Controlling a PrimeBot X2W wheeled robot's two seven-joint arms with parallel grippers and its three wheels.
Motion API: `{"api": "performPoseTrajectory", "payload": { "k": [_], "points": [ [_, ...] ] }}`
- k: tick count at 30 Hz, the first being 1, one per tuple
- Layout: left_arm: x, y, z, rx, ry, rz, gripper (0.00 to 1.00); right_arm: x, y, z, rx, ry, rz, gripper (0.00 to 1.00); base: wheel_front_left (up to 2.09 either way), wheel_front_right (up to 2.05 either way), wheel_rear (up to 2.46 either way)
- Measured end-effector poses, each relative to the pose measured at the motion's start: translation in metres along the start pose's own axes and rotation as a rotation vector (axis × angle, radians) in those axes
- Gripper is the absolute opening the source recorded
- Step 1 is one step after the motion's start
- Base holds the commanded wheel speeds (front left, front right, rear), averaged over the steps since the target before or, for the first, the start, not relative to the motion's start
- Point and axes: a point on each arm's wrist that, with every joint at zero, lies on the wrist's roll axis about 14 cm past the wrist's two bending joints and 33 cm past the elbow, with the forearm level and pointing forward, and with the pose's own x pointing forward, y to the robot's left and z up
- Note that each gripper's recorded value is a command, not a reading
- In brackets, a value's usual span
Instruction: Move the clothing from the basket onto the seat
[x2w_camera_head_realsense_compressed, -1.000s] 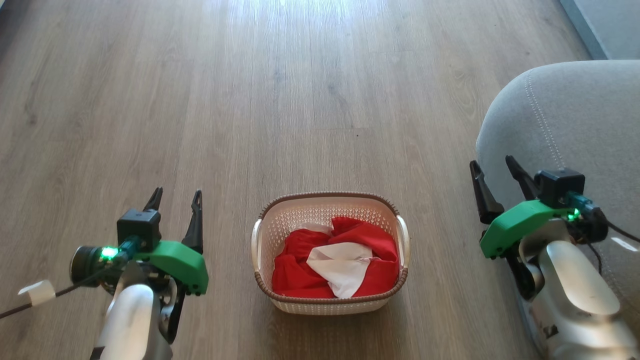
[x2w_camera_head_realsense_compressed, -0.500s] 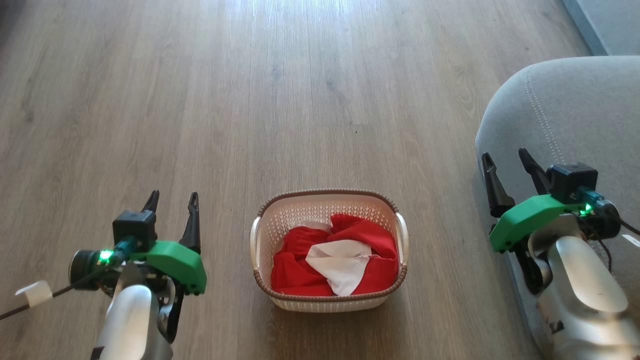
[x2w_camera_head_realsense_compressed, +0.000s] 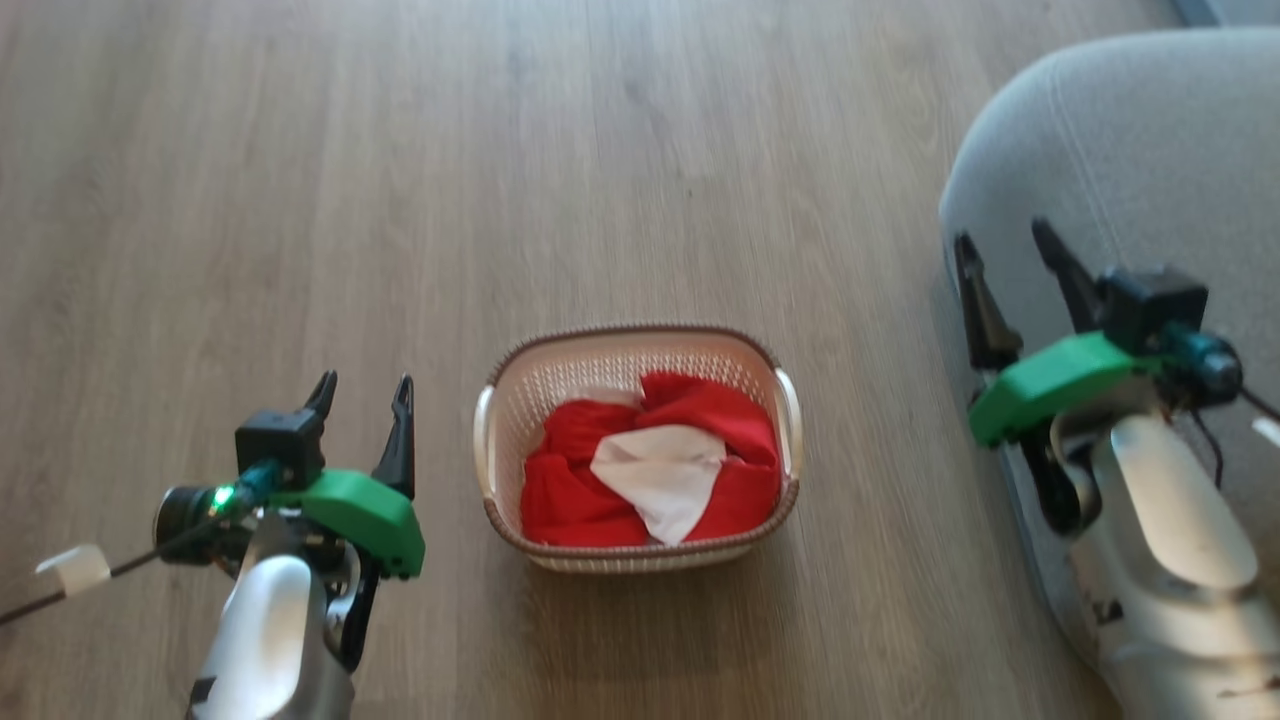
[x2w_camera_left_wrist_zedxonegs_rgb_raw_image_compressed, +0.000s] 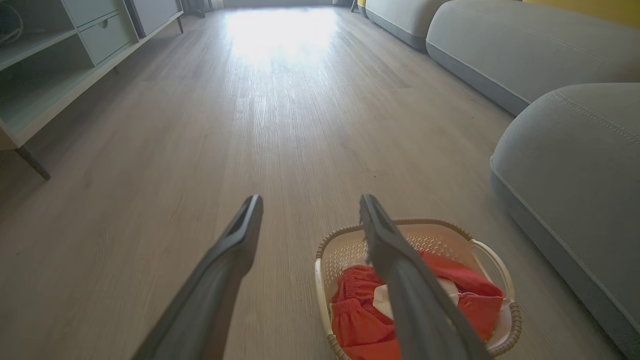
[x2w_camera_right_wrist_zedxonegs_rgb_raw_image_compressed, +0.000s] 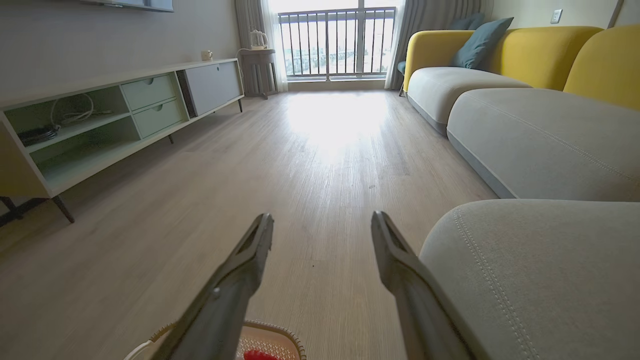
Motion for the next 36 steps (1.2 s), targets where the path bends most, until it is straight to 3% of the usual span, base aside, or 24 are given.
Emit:
{"api": "performPoseTrajectory", "payload": {
  "k": [5,15,26,36],
  "points": [
    [0.024,-0.013,-0.015,-0.019,0.037,-0.037,1.0,0.022,-0.001,0.012,-0.006,-0.053,0.01,1.0,0.0,0.0,0.0],
    [0.07,-0.053,-0.069,-0.044,0.149,-0.147,1.0,0.059,-0.014,-0.002,-0.02,-0.068,-0.001,1.0,0.0,0.0,0.0],
    [0.103,-0.096,-0.153,-0.051,0.317,-0.292,1.0,0.101,-0.017,-0.024,-0.039,-0.093,0.025,1.0,0.0,0.0,0.0],
    [0.123,-0.141,-0.214,-0.025,0.416,-0.468,1.0,0.109,-0.028,-0.061,-0.037,-0.041,0.009,1.0,0.0,0.0,0.0]
  ]
}}
